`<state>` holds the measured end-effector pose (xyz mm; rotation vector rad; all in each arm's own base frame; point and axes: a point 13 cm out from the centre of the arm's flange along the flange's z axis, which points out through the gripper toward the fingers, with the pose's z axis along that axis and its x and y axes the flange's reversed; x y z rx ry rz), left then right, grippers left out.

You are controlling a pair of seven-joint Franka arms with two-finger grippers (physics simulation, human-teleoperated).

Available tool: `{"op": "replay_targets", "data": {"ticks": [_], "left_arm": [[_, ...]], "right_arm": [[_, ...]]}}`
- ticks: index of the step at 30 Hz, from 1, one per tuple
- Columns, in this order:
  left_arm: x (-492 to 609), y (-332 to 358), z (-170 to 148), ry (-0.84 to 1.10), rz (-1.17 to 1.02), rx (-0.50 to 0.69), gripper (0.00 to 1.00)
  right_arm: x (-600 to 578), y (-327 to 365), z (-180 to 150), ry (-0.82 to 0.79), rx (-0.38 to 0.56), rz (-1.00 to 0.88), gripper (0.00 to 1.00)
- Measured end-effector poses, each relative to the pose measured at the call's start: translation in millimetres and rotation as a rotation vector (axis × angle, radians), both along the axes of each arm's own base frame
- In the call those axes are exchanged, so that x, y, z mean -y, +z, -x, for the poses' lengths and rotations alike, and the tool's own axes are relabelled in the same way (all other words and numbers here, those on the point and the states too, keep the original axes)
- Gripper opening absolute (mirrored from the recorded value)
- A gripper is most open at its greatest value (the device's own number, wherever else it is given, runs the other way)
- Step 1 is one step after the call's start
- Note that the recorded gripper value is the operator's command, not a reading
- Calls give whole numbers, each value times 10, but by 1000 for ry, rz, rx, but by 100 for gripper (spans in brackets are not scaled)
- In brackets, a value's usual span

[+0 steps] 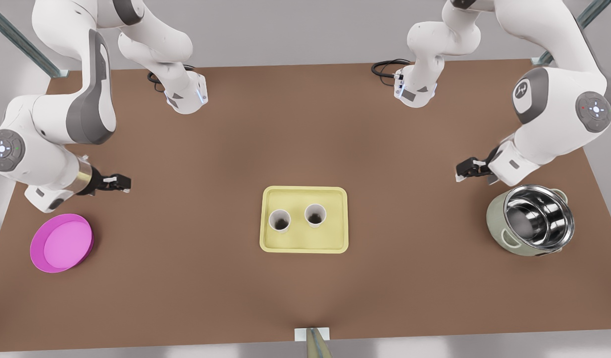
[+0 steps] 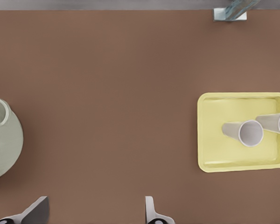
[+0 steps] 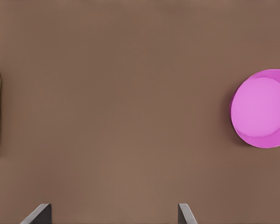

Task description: Use the left arm to pick up the white IKEA cup from the tray and place it on the middle-left position; use the right arm to pick up the white IKEA cup from the tray and place it on the middle-right position

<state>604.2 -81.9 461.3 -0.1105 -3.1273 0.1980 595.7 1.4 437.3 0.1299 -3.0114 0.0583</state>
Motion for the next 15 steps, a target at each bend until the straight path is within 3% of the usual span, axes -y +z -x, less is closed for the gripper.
{"op": "replay_targets", "data": {"ticks": [6,9,15], "left_arm": [[831,-429,-106,-110,-2,-8,100],[1944,-1055,57,-225,-41,-43,100],[3110,-2097,89,-225,-120,6,100]], "right_arm": [[-452,-98,-182,83,44,-20,100],[-1492,-591,-191,240,2,-42,100],[-2873,-1983,-171,329,-50,-97,100]]}}
